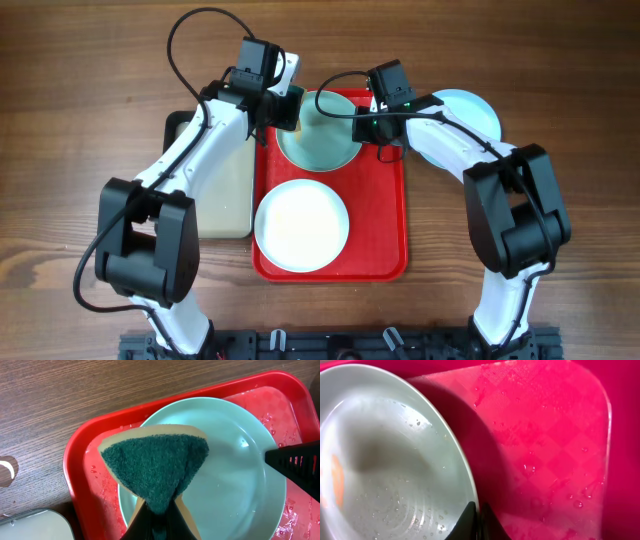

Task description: Clean dirty plates on tray and stack at the side

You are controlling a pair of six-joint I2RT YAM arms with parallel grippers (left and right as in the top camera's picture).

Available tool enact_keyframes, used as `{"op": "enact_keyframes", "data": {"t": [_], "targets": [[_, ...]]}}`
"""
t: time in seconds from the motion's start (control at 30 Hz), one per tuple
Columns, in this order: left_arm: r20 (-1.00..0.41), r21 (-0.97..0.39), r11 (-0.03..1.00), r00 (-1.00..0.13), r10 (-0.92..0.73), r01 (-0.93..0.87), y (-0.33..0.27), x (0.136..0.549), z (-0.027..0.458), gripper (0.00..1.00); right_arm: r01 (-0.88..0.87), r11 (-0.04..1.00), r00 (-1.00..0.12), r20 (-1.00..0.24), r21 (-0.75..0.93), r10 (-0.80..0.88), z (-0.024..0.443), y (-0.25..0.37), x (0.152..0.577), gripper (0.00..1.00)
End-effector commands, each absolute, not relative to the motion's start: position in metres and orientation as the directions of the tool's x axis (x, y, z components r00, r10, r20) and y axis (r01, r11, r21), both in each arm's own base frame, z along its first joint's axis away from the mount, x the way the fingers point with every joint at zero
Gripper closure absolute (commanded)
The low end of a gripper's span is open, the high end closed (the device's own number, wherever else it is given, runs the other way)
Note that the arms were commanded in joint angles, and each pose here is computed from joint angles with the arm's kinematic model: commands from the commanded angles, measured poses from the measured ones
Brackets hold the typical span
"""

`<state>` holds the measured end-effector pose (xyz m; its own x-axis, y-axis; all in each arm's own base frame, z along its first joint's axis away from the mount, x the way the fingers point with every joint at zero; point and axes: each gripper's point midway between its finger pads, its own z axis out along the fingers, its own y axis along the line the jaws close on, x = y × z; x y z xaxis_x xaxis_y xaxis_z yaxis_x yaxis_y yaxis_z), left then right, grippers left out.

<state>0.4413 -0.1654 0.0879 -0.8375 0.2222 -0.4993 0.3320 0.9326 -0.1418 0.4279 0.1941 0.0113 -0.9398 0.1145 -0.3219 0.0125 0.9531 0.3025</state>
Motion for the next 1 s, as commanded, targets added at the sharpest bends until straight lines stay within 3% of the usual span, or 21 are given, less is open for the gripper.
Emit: {"op": "enact_keyframes", "data": {"t": [0.0,0.97], "targets": [[-0.520,-0.145,0.921,-0.820,0.241,0.362,-0.172,0.446,0.092,0.96,0.015,0.956,-0.935,-0.336,0.292,0.117,0.014,0.191,0.429,0.96],[-0.406,-0.195,0.948,-0.900,0.157,0.253,-0.171,0.444,0.036,0.96,0.017,0.956,-0.935,-0.335,0.292,0.119,0.014,0.191,0.429,0.96]]}}
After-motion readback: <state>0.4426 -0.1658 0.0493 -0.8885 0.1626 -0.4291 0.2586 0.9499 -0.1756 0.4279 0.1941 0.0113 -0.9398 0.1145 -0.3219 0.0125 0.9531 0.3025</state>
